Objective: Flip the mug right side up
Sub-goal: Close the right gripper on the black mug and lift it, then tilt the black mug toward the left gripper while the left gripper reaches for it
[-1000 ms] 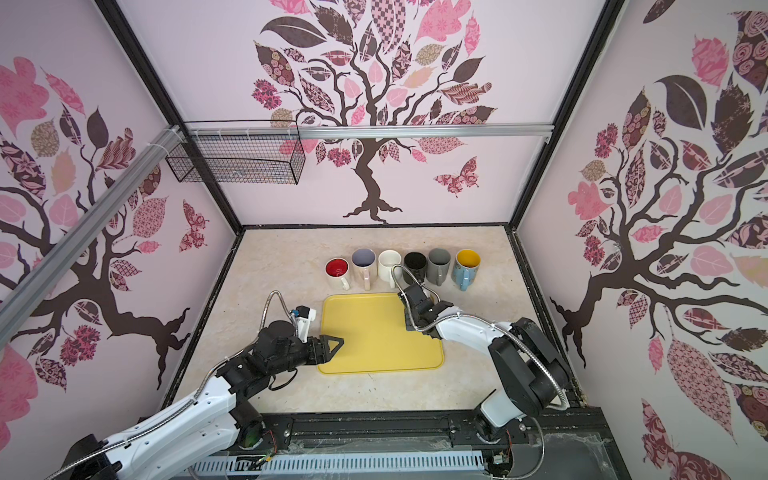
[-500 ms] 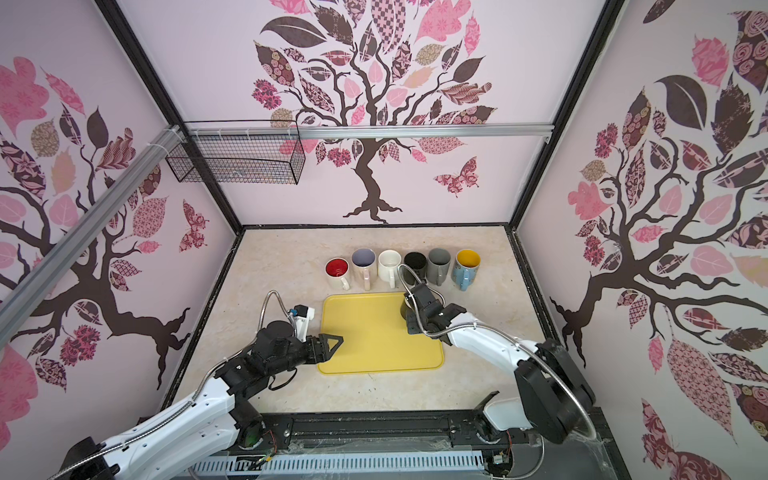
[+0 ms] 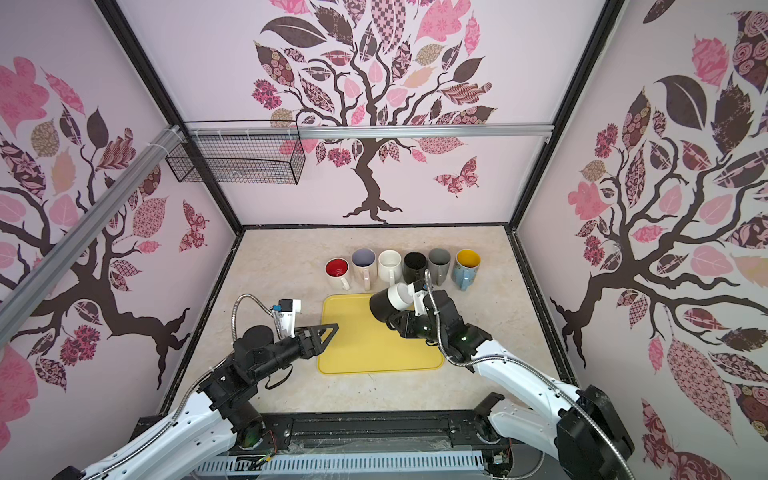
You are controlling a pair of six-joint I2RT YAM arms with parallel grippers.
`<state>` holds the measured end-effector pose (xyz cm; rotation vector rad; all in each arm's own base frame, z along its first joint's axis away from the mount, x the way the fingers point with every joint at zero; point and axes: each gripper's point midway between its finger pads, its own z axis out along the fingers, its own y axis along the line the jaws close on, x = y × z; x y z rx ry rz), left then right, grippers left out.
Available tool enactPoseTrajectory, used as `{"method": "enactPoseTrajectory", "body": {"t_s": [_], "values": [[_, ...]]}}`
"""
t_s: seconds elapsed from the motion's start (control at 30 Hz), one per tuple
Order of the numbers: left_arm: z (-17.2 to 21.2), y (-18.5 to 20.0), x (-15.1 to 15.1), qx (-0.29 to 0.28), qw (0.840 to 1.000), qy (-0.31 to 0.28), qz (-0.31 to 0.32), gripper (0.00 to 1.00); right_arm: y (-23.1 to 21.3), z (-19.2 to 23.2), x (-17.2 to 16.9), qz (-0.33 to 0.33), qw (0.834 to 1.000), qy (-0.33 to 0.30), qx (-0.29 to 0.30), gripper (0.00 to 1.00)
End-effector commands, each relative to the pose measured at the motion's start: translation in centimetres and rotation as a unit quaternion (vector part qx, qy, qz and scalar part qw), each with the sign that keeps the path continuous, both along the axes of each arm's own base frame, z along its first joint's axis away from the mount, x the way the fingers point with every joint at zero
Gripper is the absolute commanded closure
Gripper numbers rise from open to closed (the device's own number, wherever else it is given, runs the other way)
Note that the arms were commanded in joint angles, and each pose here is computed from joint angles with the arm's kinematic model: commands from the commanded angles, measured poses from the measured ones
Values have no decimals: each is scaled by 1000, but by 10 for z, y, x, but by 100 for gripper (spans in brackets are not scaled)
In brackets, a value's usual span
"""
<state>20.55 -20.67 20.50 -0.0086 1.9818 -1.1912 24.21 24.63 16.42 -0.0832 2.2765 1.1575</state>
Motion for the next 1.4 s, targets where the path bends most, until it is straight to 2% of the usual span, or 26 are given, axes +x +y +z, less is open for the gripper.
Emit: {"method": "enactPoseTrajectory", "body": {"t_s": [0.0, 0.23, 0.57, 0.83, 1.37], "values": [[25, -7, -2, -59, 998, -26, -7, 26, 33, 96, -4, 64, 981, -79, 163, 100], [43, -14, -7, -103, 994, -32, -19, 28, 34, 127, -7, 64, 969, -94, 221, 100], [62, -23, -5, -157, 986, -39, -29, 32, 46, 171, -15, 88, 942, -127, 299, 100], [77, -35, -2, -185, 980, -49, -47, 39, 64, 172, -18, 101, 938, -121, 310, 100], [71, -38, -1, -194, 979, -37, -49, 49, 72, 187, -17, 111, 923, -129, 344, 100]]}}
